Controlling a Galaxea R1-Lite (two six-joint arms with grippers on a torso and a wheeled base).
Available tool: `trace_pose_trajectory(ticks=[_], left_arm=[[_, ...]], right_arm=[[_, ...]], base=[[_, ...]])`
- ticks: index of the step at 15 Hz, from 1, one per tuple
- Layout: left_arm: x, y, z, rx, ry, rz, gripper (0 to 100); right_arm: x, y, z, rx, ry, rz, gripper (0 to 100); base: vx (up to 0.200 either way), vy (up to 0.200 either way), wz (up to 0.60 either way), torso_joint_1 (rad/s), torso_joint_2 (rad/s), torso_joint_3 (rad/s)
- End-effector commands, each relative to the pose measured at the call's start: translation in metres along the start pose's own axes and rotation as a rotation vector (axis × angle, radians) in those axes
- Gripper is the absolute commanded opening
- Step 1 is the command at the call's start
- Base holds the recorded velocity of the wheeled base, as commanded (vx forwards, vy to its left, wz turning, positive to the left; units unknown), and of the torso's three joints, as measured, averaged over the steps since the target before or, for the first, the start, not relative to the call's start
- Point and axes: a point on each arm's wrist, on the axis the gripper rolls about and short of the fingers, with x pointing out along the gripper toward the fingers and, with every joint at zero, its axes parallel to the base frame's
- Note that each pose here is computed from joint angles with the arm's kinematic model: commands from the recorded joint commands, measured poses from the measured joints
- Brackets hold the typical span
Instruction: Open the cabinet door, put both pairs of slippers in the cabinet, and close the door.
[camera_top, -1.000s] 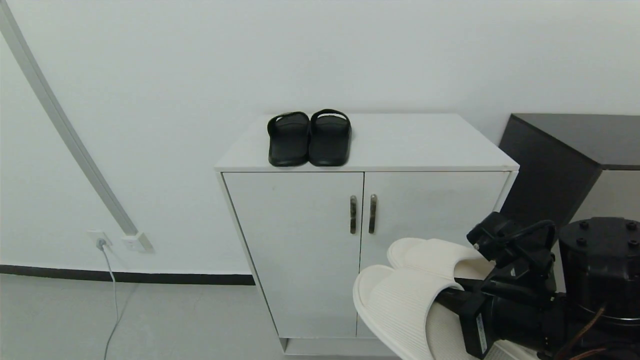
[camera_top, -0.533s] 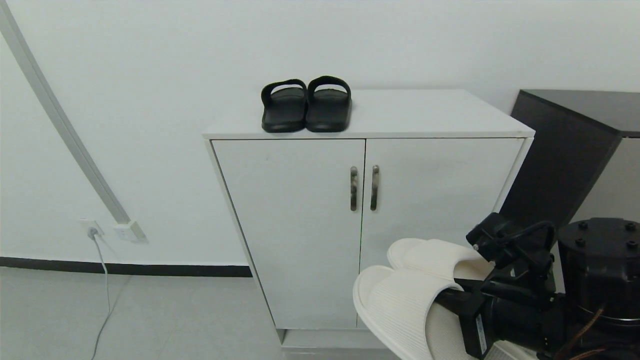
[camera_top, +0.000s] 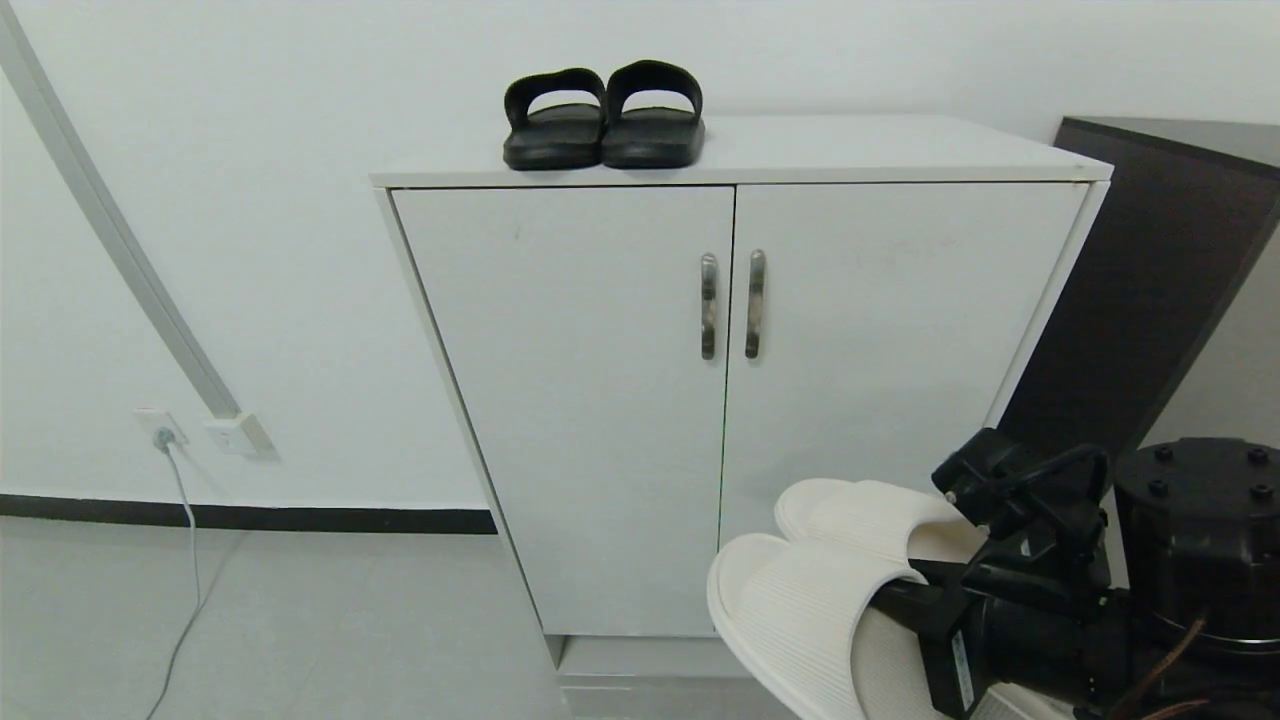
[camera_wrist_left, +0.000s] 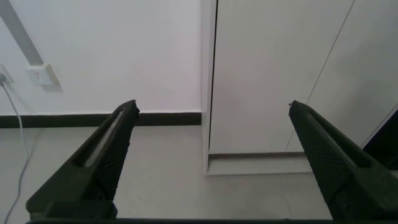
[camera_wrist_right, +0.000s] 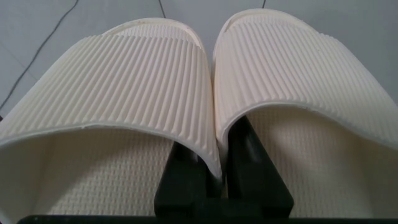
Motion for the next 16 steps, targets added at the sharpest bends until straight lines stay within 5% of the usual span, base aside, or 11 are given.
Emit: trace_pose_trajectory(ticks=[1,9,10,11,13,16], left_arm=[[0.000,0.000,0.000,0.000,0.001,-0.001,100],[0.004,0.000,0.001,0.000,0.055,-0.007,100],[0.004,0.000,0.009,-0.003,0.044,-0.007,100],[0.002,0.000,0.058,-0.055,-0.031,-0.011,100],[0.021,-0.001,0.085,-0.060,0.053,-0.064,100],[0.047,-0.005,0.093,-0.059,0.136,-0.237,100]], right_arm=[[0.000,0.000,-0.001,-0.006,0.003,0.002,0],[0.003,0.002,-0.006,-0.022,0.019,0.006,0],[0.002,0.001,-0.005,-0.018,0.003,0.003,0],[0.002,0.001,-0.005,-0.016,-0.009,0.002,0],[0.002,0.001,-0.007,-0.018,-0.010,0.004,0],[0.001,0.001,-0.010,-0.019,-0.004,0.008,0]], base=[[0.000,0.000,0.00,-0.041,0.43,0.393],[0.000,0.000,0.00,-0.001,0.14,0.131],[0.000,0.000,0.00,0.000,0.00,0.000],[0.000,0.000,0.00,0.000,0.00,0.000],[0.000,0.000,0.00,0.000,0.00,0.000],[0.000,0.000,0.00,0.000,0.00,0.000]])
